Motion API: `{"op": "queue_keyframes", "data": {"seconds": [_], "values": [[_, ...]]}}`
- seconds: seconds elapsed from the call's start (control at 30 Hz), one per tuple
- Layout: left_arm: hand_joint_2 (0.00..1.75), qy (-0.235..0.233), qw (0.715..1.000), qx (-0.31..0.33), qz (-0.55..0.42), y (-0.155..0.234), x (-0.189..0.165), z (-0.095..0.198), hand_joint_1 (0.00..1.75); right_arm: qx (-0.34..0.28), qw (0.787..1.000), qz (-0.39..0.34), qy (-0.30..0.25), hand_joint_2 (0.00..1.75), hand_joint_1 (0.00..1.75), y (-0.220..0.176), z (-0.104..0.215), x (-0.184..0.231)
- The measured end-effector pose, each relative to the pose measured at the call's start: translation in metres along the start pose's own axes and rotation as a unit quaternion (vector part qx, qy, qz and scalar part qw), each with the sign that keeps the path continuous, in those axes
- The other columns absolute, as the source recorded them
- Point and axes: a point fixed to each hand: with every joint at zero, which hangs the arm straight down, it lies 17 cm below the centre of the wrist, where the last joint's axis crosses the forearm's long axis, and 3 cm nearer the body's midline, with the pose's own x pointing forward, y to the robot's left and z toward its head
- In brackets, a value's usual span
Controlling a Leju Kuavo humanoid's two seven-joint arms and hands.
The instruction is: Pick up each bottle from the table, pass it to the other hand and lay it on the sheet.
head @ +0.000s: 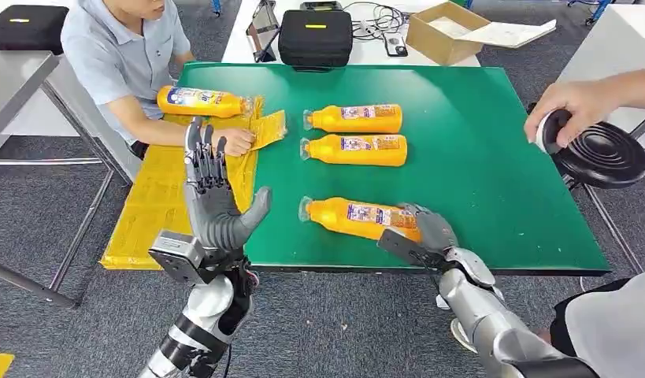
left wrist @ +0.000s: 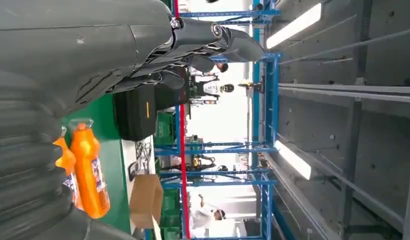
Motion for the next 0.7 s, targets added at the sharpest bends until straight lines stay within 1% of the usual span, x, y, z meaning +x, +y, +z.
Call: {"op": "queue_keyframes", "data": {"seconds": [0.2, 0.33, 0.6, 0.7], "values": [[1.75, 0.006, 1.000, 0.018, 0.006, 0.012, -0.002, 0.000, 0.00, -0.048, 0.998, -0.031, -0.029, 1.75, 1.75, -0.008, 0.009, 0.004], [1.75, 0.005, 0.999, 0.040, 0.007, 0.025, 0.000, 0.002, 0.00, -0.079, 0.995, -0.053, -0.027, 1.75, 1.75, -0.014, 0.014, 0.003], [1.75, 0.005, 0.999, 0.051, 0.005, 0.032, 0.001, 0.002, 0.00, -0.091, 0.994, -0.058, -0.028, 1.75, 1.75, -0.015, 0.017, 0.003], [1.75, 0.009, 0.998, 0.059, 0.003, 0.037, -0.001, 0.003, 0.00, -0.123, 0.989, -0.078, -0.020, 1.75, 1.75, -0.024, 0.020, 0.000]]}}
